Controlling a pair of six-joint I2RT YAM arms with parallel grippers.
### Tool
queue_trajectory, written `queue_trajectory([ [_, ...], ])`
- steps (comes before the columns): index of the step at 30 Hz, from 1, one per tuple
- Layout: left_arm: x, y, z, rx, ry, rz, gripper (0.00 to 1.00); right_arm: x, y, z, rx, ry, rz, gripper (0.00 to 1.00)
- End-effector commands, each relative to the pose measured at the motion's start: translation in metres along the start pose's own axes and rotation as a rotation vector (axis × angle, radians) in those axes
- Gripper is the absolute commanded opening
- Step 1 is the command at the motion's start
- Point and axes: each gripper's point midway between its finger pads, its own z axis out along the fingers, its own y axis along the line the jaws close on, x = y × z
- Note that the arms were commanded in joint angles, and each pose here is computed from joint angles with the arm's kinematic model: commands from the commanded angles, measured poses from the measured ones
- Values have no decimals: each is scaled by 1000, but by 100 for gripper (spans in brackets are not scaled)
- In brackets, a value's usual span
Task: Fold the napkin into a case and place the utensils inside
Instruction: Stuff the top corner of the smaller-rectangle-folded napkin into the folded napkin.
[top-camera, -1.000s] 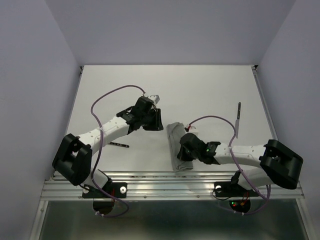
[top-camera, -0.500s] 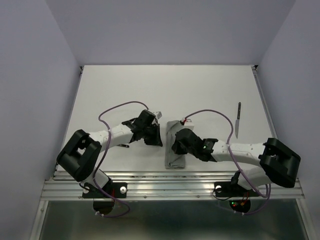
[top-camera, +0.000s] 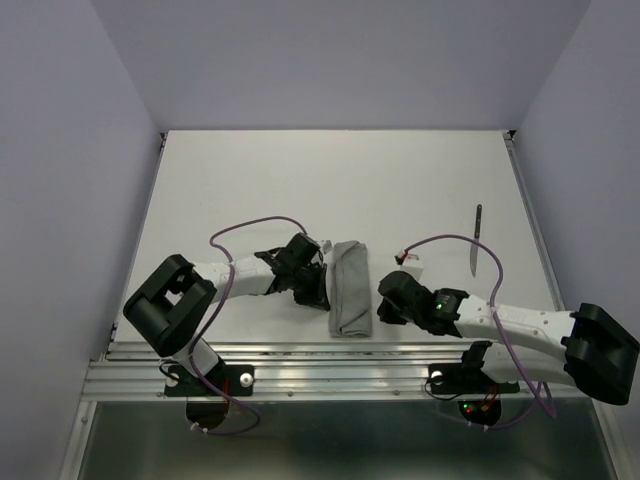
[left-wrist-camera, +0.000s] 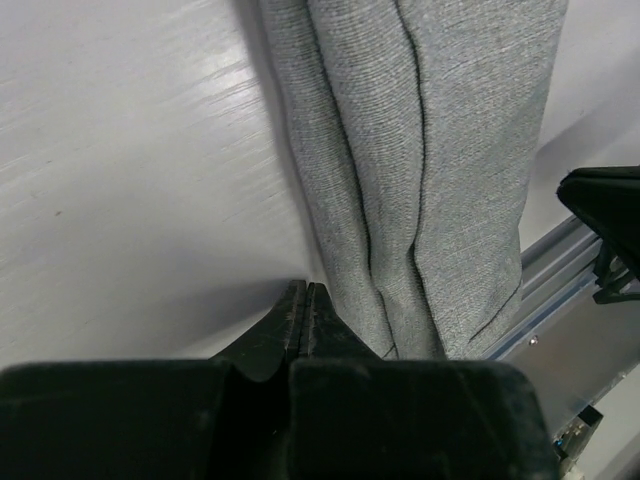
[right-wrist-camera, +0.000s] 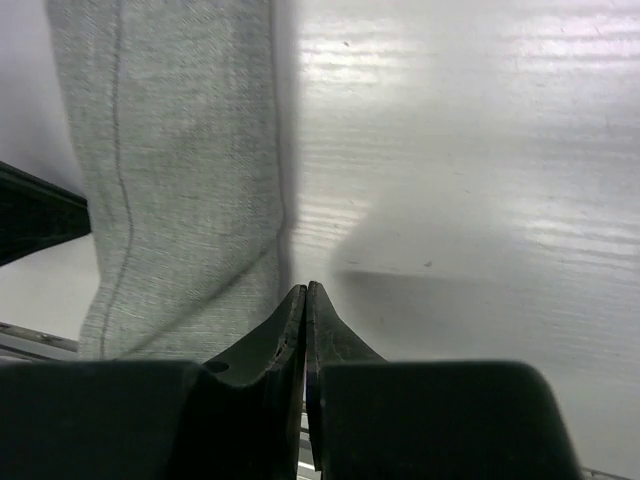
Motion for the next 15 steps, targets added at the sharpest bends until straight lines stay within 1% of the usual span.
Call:
queue_trajectory([
  [1, 3, -6, 8, 14, 12, 11, 0, 9, -7, -2, 21, 40, 18, 6],
  [4, 3, -14, 11, 28, 15, 20, 0, 12, -3, 3, 15, 53, 11, 6],
  [10, -2, -27, 18, 59, 16, 26, 0, 6, -4, 17, 51, 18, -14, 7],
  [15, -20, -43, 29, 97, -12, 43, 0, -15, -6, 29, 89, -14, -45, 7],
])
